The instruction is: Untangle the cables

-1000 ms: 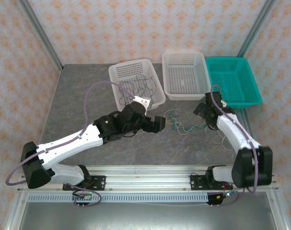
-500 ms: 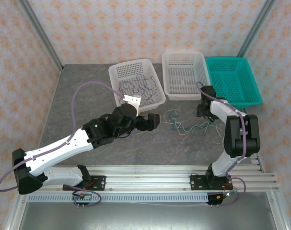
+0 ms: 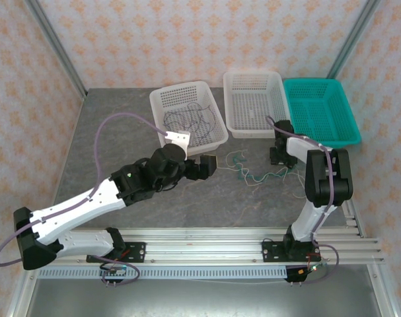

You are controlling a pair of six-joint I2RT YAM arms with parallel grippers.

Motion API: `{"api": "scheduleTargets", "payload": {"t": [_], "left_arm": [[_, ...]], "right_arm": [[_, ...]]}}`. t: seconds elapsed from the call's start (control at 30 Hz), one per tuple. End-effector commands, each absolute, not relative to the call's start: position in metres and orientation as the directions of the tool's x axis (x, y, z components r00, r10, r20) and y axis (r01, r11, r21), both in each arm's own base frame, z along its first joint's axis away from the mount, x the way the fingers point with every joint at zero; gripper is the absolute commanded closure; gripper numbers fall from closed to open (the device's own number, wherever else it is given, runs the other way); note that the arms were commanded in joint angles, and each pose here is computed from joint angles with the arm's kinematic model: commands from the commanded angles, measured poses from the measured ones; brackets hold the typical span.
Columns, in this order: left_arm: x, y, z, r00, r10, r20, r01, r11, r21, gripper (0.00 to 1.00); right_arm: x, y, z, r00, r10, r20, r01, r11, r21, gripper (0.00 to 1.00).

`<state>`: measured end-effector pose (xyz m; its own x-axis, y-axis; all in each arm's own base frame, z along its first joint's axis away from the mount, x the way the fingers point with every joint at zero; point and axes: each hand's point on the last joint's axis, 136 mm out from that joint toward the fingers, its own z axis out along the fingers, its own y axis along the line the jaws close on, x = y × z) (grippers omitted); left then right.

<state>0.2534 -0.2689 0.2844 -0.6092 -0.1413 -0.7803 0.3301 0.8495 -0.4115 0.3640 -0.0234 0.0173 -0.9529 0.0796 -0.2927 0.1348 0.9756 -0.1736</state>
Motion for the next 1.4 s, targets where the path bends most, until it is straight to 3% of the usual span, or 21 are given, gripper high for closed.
{"api": "scheduleTargets", "payload": {"t": [0.0, 0.13, 0.27, 0.47, 0.53, 0.67, 0.77, 1.0, 1.2, 1.37], "left_arm": [[0.255, -0.259, 0.287, -0.594, -0.16, -0.789, 0.299, 0.866, -0.4, 0.0], [0.256, -0.261, 0.285, -0.601, -0.149, -0.785, 0.3, 0.868, -0.395, 0.0], [0.256, -0.264, 0.284, -0.606, -0.155, -0.78, 0.299, 0.865, -0.404, 0.0], [0.257, -0.263, 0.285, -0.605, -0.158, -0.78, 0.292, 0.868, -0.402, 0.0], [0.256, -0.261, 0.286, -0.606, -0.156, -0.78, 0.288, 0.871, -0.399, 0.0], [0.255, -0.258, 0.287, -0.602, -0.161, -0.782, 0.283, 0.873, -0.397, 0.0], [0.255, -0.255, 0.289, -0.598, -0.165, -0.784, 0.278, 0.875, -0.396, 0.0], [0.253, -0.249, 0.29, -0.593, -0.177, -0.785, 0.27, 0.875, -0.401, 0.0], [0.252, -0.245, 0.291, -0.586, -0.187, -0.788, 0.262, 0.877, -0.403, 0.0], [0.251, -0.244, 0.29, -0.59, -0.195, -0.784, 0.257, 0.875, -0.41, 0.0]], "right_arm": [[0.357, -0.031, 0.005, -0.954, 0.099, -0.282, 0.157, 0.969, -0.193, 0.54], [0.368, -0.039, 0.034, -0.917, 0.109, -0.384, 0.203, 0.955, -0.216, 0.4], [0.374, -0.052, 0.045, -0.878, 0.097, -0.469, 0.241, 0.936, -0.257, 0.38], [0.367, -0.048, 0.006, -0.937, 0.118, -0.329, 0.197, 0.955, -0.22, 0.42], [0.366, -0.046, 0.0, -0.946, 0.126, -0.3, 0.188, 0.965, -0.185, 0.53], [0.367, -0.038, -0.003, -0.943, 0.152, -0.295, 0.181, 0.981, -0.075, 0.61], [0.365, -0.039, -0.003, -0.947, 0.15, -0.285, 0.177, 0.982, -0.072, 0.63], [0.363, -0.039, -0.001, -0.95, 0.148, -0.274, 0.173, 0.983, -0.068, 0.85], [0.369, -0.037, 0.031, -0.918, 0.142, -0.371, 0.173, 0.984, -0.05, 0.98], [0.369, -0.05, 0.096, -0.827, 0.148, -0.543, 0.226, 0.971, -0.08, 1.0]]}}
